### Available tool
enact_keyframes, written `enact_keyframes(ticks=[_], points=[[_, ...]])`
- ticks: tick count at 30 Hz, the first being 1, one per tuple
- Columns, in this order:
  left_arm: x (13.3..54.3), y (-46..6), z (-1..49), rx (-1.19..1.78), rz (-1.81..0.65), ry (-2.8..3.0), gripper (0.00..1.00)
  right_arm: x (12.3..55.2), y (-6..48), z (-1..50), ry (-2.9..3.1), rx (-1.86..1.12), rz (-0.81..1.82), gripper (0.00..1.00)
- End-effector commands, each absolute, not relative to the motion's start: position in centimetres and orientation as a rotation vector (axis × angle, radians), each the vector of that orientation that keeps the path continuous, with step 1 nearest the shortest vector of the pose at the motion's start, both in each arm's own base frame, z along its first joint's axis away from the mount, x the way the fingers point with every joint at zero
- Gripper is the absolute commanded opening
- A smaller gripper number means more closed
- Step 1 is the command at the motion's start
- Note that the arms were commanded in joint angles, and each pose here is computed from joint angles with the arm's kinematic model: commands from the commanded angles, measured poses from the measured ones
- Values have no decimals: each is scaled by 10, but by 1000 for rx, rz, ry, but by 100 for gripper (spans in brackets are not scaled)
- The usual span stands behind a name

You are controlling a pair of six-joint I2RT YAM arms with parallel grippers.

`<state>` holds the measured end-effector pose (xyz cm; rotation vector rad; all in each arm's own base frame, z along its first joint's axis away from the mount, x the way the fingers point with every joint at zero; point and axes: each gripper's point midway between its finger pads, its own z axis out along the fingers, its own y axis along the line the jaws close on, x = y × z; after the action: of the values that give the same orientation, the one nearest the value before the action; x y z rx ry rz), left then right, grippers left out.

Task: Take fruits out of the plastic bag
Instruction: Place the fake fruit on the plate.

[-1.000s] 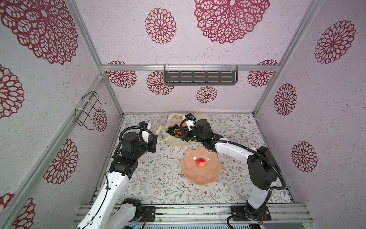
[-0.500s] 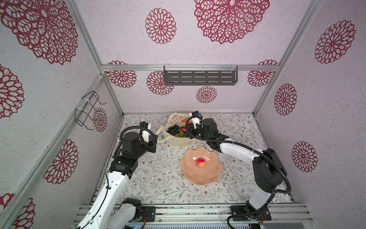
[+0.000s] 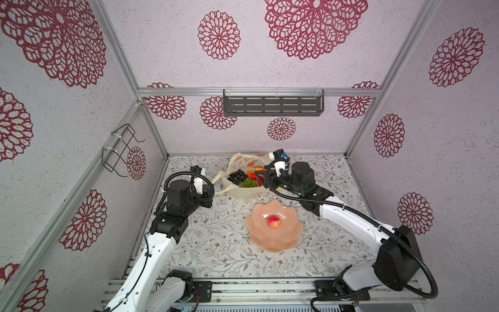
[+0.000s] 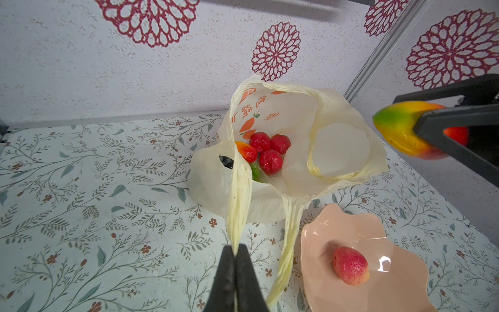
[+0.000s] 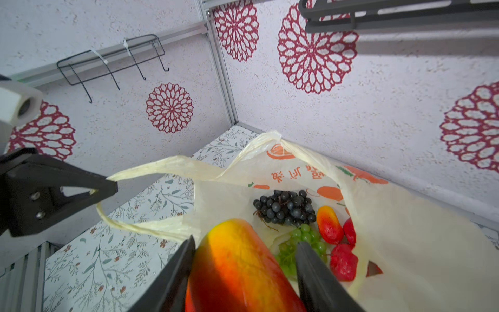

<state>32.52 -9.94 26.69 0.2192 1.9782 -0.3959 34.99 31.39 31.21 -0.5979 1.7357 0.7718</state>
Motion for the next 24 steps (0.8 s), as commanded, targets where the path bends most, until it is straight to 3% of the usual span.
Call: enact_keyframes(ticks=[1, 11, 24], points=[[329, -97, 272, 232, -366, 1965, 1, 330, 299, 315, 1745, -636, 742, 42], [331, -95, 271, 232, -350, 1953, 0, 275, 266, 267, 1844, -641, 764, 42], [336, -98, 264, 240, -370, 1979, 0, 219, 268, 150, 2111, -552, 831, 40]])
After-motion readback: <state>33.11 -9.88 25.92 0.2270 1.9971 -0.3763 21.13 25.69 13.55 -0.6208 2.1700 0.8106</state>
